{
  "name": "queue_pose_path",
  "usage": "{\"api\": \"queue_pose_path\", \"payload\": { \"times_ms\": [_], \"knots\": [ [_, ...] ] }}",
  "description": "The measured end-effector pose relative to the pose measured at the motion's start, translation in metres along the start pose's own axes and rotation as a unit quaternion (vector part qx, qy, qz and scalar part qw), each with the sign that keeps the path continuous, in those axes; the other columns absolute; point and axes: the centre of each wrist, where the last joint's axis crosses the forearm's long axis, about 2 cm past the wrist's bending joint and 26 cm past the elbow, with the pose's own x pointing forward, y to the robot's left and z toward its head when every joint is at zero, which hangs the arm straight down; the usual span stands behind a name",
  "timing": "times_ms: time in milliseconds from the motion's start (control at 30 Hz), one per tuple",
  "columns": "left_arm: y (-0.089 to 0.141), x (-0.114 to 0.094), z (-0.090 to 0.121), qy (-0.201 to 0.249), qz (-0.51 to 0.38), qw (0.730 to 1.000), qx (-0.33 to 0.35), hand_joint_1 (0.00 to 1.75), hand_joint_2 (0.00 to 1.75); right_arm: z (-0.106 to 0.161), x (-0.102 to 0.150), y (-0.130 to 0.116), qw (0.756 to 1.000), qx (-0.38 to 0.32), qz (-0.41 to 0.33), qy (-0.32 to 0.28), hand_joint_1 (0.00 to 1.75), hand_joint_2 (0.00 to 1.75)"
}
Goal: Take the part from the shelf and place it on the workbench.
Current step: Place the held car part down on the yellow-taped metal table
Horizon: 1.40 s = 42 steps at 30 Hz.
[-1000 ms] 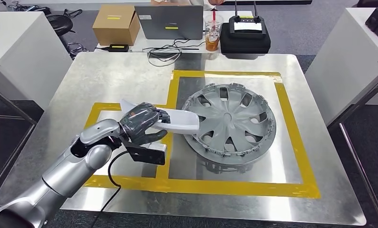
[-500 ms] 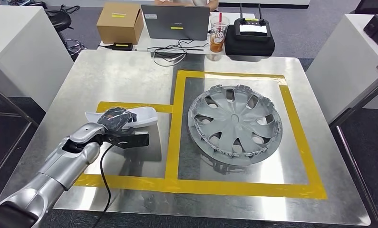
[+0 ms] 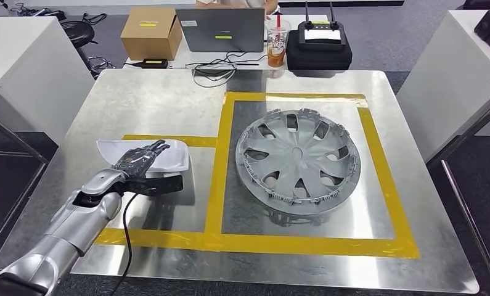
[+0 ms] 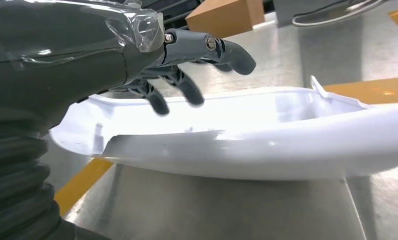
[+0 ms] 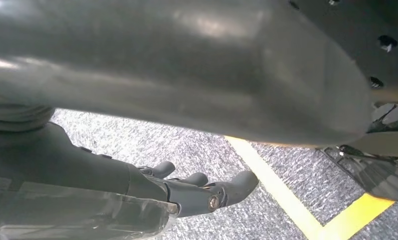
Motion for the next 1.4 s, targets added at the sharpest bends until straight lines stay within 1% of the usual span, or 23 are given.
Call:
{"api": "queue_pose_path", "payload": {
  "times_ms": [133,533,667,733,800,867,900,967,1000,1033,1067,1100,1133,1167,1200,1233,1267,1300,1367,1400],
  "knots": [
    [-0.005,-0.001,0.002,0.002,0.003,1.0,-0.006,0.0,1.75,0.0,0.001,0.001,1.0,0.001,0.001,0.0,0.0,0.0],
    [0.0,-0.002,0.0,0.005,0.007,1.0,0.002,0.0,1.75,-0.001,0.002,0.001,1.0,0.002,0.003,-0.002,0.0,0.0],
    [-0.004,0.0,0.001,-0.002,0.021,1.0,0.007,0.0,0.0,-0.001,0.002,0.001,1.0,0.002,0.003,-0.001,0.0,0.0],
    [-0.007,0.002,0.005,-0.033,0.069,0.997,0.025,0.0,0.0,-0.001,0.002,0.0,1.0,0.001,0.003,-0.001,0.0,0.0],
    [-0.009,0.005,0.011,-0.09,0.152,0.982,0.06,0.0,0.0,0.0,0.001,0.0,1.0,0.001,0.003,-0.002,0.0,0.0],
    [-0.009,0.01,0.017,-0.147,0.249,0.951,0.107,0.0,0.0,0.0,0.0,0.001,1.0,0.001,0.0,-0.003,0.0,0.0],
    [-0.008,0.013,0.021,-0.174,0.3,0.929,0.133,0.0,0.0,0.0,-0.001,0.001,1.0,0.001,-0.001,-0.004,0.0,0.0],
    [0.0,0.02,0.029,-0.229,0.4,0.868,0.186,0.0,0.0,0.0,-0.002,0.003,1.0,0.001,-0.004,-0.006,0.0,0.0],
    [0.004,0.023,0.035,-0.263,0.449,0.828,0.209,0.0,0.0,0.0,-0.002,0.004,1.0,0.002,-0.006,-0.007,0.0,0.0],
    [0.009,0.027,0.043,-0.304,0.497,0.78,0.23,0.0,0.0,-0.001,-0.002,0.006,1.0,0.003,-0.009,-0.009,0.0,0.0],
    [0.017,0.031,0.055,-0.354,0.548,0.717,0.247,0.0,0.0,-0.002,0.0,0.01,1.0,0.006,-0.014,-0.012,0.0,0.0],
    [0.028,0.033,0.071,-0.408,0.592,0.644,0.263,0.0,0.0,-0.004,0.002,0.014,1.0,0.008,-0.018,-0.015,0.0,0.0],
    [0.041,0.033,0.089,-0.457,0.62,0.574,0.279,0.0,0.0,-0.006,0.004,0.02,1.0,0.01,-0.02,-0.017,0.0,0.0],
    [0.055,0.032,0.106,-0.497,0.635,0.513,0.294,0.0,0.0,-0.008,0.007,0.025,1.0,0.012,-0.022,-0.018,0.0,0.0],
    [0.065,0.029,0.121,-0.523,0.638,0.473,0.31,0.0,0.0,-0.01,0.01,0.029,0.999,0.014,-0.022,-0.019,0.0,0.0],
    [0.073,0.026,0.133,-0.538,0.632,0.453,0.325,0.0,0.0,-0.012,0.013,0.033,0.999,0.017,-0.022,-0.022,0.0,0.0],
    [0.078,0.025,0.143,-0.548,0.617,0.451,0.339,0.0,0.0,-0.013,0.016,0.036,0.999,0.019,-0.021,-0.024,0.0,0.0],
    [0.082,0.024,0.15,-0.553,0.598,0.462,0.35,0.0,0.0,-0.014,0.019,0.038,0.999,0.021,-0.021,-0.027,0.0,0.0],
    [0.085,0.023,0.162,-0.553,0.563,0.493,0.366,0.0,0.0,-0.016,0.023,0.039,0.999,0.023,-0.018,-0.03,0.0,0.0],
    [0.086,0.023,0.166,-0.553,0.553,0.501,0.371,0.0,0.0,-0.016,0.024,0.038,0.999,0.023,-0.017,-0.032,0.0,0.0]
  ]
}}
